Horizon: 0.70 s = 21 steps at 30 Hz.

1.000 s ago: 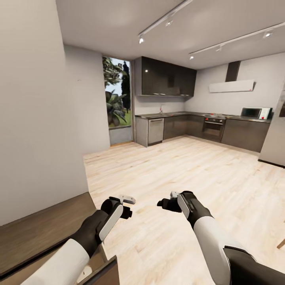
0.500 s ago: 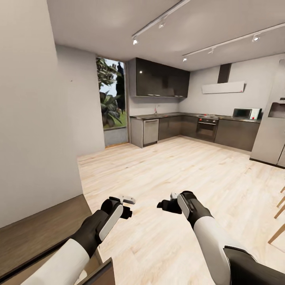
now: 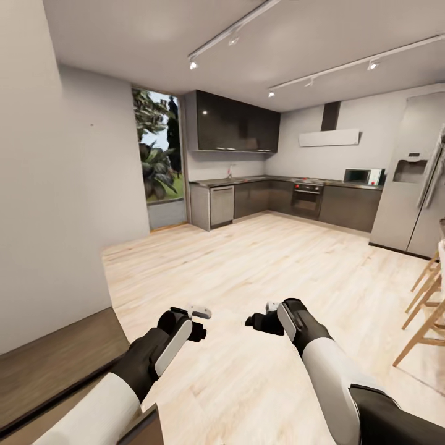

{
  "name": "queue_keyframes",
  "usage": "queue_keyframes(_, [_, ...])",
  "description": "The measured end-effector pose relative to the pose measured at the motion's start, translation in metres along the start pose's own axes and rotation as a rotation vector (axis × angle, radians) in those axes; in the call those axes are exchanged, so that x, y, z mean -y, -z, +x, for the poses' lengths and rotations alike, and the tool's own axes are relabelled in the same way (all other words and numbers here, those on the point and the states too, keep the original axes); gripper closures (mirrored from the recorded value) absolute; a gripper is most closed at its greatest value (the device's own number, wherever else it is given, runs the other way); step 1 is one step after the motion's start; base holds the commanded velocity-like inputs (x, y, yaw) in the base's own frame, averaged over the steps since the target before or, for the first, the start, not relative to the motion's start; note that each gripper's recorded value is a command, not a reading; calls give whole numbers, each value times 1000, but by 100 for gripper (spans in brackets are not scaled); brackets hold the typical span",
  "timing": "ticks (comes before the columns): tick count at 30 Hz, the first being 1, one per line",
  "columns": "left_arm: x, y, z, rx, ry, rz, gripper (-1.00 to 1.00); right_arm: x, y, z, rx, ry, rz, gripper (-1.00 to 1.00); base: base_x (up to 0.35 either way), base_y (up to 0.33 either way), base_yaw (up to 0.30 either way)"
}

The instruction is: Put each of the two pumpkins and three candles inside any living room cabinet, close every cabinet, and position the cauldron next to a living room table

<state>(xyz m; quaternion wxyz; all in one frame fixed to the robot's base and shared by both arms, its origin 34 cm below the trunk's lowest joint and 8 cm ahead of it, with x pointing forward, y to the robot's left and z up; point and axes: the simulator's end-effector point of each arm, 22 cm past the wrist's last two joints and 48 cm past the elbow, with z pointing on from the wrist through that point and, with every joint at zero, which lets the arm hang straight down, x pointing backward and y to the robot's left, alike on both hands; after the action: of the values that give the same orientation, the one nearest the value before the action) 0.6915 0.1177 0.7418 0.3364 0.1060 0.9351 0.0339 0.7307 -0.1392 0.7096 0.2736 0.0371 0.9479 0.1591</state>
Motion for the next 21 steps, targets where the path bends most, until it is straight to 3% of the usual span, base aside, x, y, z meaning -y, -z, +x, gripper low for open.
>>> queue_keyframes(14, [2, 0, 1, -3, 0, 5, -100, 12, 2, -1, -4, -12, 11, -100, -6, -17, -289])
queue_keyframes(21, [3, 7, -5, -17, 1, 15, -100, 15, 12, -9, -8, -26, 14, -100, 0, 0, -285])
